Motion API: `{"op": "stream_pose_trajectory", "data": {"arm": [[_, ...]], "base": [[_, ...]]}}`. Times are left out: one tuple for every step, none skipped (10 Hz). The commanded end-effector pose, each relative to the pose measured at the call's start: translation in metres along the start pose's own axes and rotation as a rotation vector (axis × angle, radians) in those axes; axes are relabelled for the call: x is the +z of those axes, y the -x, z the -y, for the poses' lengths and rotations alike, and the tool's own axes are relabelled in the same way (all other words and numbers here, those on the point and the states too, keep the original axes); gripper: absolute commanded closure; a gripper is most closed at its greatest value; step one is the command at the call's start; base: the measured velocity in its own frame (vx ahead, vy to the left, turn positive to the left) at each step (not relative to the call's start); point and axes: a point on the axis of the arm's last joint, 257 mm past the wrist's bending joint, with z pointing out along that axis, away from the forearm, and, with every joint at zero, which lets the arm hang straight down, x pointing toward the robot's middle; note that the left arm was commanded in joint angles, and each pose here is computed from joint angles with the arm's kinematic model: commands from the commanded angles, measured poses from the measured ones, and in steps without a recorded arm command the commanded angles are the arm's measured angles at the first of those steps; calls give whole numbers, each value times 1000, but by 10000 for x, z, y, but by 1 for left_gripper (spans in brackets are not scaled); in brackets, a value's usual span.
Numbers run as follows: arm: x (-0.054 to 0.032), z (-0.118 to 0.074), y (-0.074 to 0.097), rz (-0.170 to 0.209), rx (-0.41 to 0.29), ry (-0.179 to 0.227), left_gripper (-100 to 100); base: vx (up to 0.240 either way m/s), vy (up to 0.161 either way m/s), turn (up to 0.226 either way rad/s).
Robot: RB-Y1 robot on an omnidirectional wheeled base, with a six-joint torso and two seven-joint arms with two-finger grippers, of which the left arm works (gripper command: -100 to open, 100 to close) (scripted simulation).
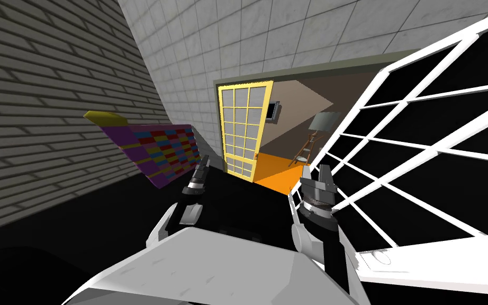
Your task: Pull the door open
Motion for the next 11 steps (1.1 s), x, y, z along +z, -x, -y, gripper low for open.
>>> {"op": "stream_pose_trajectory", "data": {"arm": [[-34,-148,-45,-15,53,19,-100],[-53,-213,-60,-20,74,27,-100],[-72,-278,-73,-27,96,35,-100],[-92,-342,-87,-33,117,42,-100],[-113,-406,-100,-39,138,50,-100],[-135,-470,-112,-46,159,58,-100],[-159,-540,-125,-52,182,66,-100],[-184,-610,-137,-59,205,74,-100],[-211,-679,-149,-67,228,82,-100],[-238,-748,-160,-74,251,91,-100],[-266,-816,-170,-81,273,99,-100]], "base": [[107,-79,-76],[108,-73,-44],[128,-42,-32],[125,-35,-44],[114,-61,-40],[98,-64,-40],[93,-48,-48],[100,-49,-47],[112,-50,-37],[101,-60,-46],[97,-43,-40]]}}
